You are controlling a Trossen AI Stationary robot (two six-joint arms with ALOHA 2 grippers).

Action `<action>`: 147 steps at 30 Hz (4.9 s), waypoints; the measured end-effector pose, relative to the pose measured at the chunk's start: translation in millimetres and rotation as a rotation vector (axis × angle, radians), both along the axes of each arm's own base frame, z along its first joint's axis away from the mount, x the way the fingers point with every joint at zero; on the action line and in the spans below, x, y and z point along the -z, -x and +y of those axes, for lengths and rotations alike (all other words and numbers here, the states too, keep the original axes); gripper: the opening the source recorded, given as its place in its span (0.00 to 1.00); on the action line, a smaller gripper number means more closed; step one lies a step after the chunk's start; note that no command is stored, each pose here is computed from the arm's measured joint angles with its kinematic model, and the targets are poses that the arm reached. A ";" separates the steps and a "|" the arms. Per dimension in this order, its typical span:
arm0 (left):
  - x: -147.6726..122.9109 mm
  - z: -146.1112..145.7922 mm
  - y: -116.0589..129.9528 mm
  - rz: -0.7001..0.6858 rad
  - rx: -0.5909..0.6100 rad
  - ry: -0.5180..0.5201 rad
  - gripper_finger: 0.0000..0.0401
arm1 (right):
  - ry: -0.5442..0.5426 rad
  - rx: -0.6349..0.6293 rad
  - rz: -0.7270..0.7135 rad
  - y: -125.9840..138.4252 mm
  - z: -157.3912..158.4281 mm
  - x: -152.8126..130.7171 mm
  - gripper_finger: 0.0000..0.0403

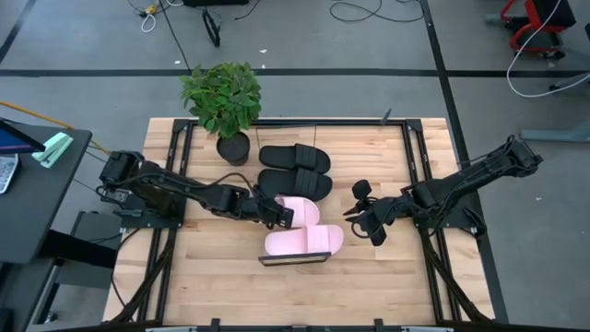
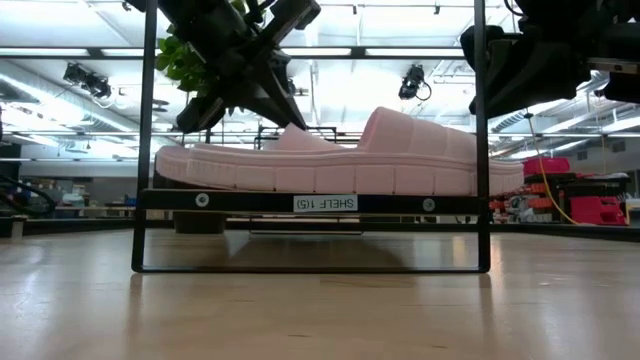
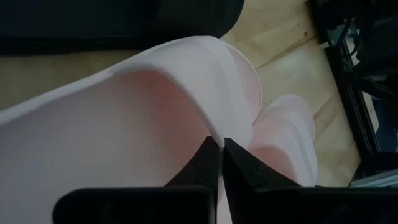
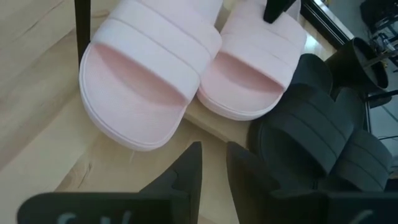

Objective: Pick and place slides into the shelf
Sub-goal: Put the pink slipper on the shelf, then return to Home Position

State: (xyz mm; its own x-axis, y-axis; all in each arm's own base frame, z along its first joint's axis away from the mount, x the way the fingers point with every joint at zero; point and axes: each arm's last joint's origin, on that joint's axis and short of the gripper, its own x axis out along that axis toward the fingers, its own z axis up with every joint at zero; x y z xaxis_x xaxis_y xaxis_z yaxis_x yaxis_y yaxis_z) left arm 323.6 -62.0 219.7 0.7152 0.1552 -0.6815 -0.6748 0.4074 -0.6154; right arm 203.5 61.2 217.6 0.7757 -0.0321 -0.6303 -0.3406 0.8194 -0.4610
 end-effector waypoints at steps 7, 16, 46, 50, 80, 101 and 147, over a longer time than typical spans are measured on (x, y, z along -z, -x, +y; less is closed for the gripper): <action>0.7 1.8 -0.6 0.000 -0.010 -0.002 0.08 | 0.000 0.000 -0.001 0.0 0.0 0.0 0.20; -0.8 0.9 -9.6 -0.087 -0.018 -0.018 0.07 | -0.007 -0.005 -0.001 -0.2 0.3 -0.2 0.20; 34.6 10.4 -18.2 0.076 0.019 -0.068 0.38 | -0.014 -0.010 -0.006 -0.5 0.6 -0.7 0.20; 48.3 8.2 -25.2 0.093 0.057 -0.015 0.39 | -0.015 -0.010 -0.009 -0.7 0.7 -0.9 0.20; 22.6 11.3 -20.0 0.011 0.130 0.039 0.36 | -0.015 -0.015 -0.008 -0.7 0.7 -0.9 0.20; 12.4 14.1 0.2 0.128 0.130 0.006 0.39 | -0.017 -0.013 -0.007 -0.6 0.7 -0.7 0.20; -33.7 45.4 102.7 -0.641 0.292 -0.984 0.01 | -0.121 0.085 -0.020 -1.3 0.2 -1.3 0.20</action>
